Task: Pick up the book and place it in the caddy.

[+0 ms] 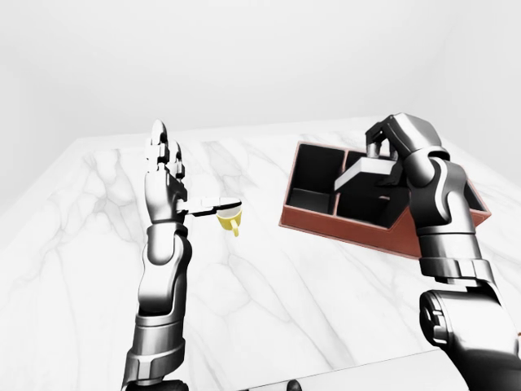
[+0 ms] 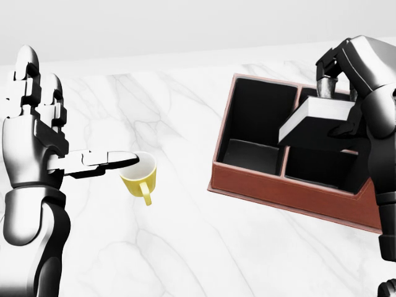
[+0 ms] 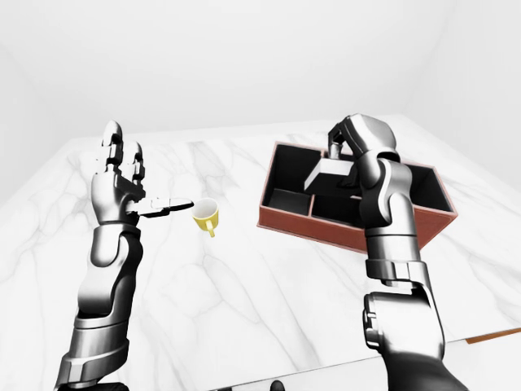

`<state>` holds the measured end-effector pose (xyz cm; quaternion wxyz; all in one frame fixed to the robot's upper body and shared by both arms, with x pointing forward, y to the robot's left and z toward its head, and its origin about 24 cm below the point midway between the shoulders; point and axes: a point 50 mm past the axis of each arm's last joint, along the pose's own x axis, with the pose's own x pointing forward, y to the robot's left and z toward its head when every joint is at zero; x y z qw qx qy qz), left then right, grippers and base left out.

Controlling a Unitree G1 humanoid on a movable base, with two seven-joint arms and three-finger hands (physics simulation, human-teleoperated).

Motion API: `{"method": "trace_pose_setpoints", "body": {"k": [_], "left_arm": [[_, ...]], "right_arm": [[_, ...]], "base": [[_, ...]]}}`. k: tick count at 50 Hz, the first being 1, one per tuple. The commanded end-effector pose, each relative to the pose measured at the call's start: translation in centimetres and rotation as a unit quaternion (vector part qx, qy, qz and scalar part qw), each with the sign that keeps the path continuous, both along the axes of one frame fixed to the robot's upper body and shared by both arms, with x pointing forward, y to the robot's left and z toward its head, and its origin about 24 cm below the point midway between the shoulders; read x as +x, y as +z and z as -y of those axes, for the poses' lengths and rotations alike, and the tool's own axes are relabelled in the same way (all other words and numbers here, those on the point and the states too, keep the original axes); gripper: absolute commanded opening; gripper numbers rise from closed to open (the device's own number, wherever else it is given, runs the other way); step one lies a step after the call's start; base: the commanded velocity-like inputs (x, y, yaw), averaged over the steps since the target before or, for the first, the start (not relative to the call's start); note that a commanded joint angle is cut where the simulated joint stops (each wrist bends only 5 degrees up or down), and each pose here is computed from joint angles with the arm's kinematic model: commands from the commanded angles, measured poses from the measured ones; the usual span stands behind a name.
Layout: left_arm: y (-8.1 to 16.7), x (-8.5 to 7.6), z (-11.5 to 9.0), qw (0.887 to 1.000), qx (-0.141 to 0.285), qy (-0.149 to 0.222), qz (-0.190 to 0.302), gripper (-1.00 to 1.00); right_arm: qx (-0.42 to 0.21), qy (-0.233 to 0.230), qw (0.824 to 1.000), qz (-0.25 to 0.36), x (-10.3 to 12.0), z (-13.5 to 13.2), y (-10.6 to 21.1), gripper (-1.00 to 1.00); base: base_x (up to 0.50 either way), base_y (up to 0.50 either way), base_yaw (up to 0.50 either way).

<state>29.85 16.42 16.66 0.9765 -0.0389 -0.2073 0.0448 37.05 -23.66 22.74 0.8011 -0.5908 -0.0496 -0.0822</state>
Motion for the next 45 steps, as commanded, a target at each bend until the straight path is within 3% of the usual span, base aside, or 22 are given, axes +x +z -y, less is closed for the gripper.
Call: {"method": "trace_pose_setpoints", "body": {"k": [1,10,22,45], "left_arm": [[0.0,0.1,0.0,1.000,-0.001,0.001,-0.001,1.00],[0.0,0.1,-0.1,1.000,-0.002,0.001,-0.001,1.00],[0.0,0.2,-0.2,1.000,-0.003,0.005,-0.003,1.00],[-0.2,0.3,-0.3,1.000,-0.002,0.009,-0.007,1.00]], "right_arm": [[-0.017,-0.022,1.000,0.012,-0.2,1.1,0.7,-1.00],[-0.012,-0.035,0.999,0.016,0.2,1.4,0.2,-1.00],[0.058,-0.063,0.995,0.050,1.9,1.6,-0.9,-1.00],[-0.019,-0.072,0.997,-0.027,2.1,2.0,-2.7,-1.00]], "base": [[0.00,0.00,0.00],[0.00,0.00,0.00],[0.00,0.00,0.00],[0.00,0.00,0.00]]}}
